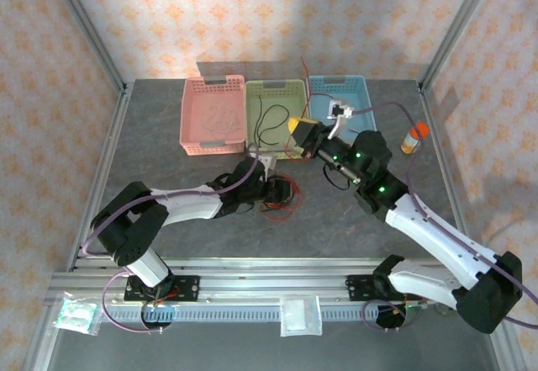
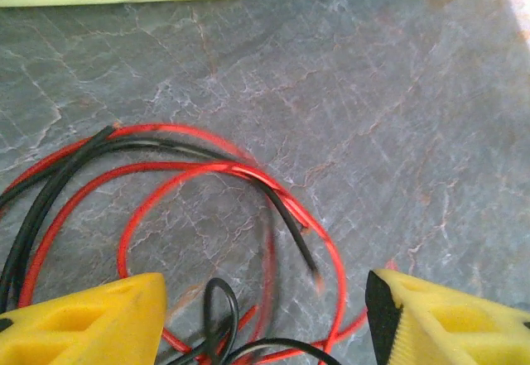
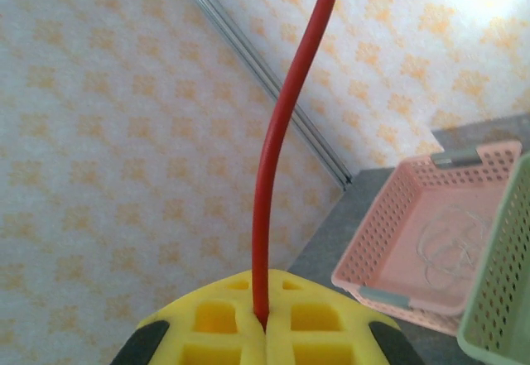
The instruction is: Untangle the cables
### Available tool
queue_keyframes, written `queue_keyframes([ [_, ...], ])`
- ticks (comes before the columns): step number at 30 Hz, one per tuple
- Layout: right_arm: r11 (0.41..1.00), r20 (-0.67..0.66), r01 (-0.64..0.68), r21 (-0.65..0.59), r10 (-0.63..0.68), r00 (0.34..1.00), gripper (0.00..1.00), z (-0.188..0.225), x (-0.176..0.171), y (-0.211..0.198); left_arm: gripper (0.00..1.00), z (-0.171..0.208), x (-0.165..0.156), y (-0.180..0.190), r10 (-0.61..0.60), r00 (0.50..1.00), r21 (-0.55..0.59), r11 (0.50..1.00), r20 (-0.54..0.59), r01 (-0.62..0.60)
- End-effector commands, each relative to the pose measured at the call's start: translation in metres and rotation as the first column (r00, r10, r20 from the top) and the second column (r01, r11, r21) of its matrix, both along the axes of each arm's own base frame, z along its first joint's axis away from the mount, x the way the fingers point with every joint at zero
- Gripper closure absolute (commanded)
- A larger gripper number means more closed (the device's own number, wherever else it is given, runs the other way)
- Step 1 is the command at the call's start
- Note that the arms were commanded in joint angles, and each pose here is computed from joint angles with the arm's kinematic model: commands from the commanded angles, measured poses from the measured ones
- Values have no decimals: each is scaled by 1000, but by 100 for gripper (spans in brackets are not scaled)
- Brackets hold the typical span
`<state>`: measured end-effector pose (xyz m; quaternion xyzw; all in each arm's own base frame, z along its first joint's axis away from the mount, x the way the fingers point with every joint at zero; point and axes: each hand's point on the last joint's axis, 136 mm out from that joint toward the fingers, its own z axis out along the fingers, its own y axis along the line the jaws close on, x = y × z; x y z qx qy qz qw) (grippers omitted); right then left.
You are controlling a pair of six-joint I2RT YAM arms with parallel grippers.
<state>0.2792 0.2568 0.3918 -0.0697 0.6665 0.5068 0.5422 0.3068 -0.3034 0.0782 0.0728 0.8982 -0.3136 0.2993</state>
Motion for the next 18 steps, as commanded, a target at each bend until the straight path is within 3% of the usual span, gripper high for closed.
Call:
queue_keyframes([
  [1,1000,66,1,2,-1,998,100,37,-14,-8,34,-12,4,2,18,1000,94,995,15,-20],
  [5,994,82,94,-50,-89,993,100,50,-11,-24,35,-25,-4,1,12,1000,123,992,5,-13],
  [8,961,42,251,-114,-248,968,100,43,6,-46,35,-27,-7,4,25,1000,115,993,2,-25],
  [12,848,-65,471,-245,-498,865,100,16,40,-84,35,-12,-6,11,54,998,96,994,36,-57],
  [18,734,-99,574,-364,-643,760,100,-4,80,-119,34,35,-4,21,86,987,55,994,132,-94],
])
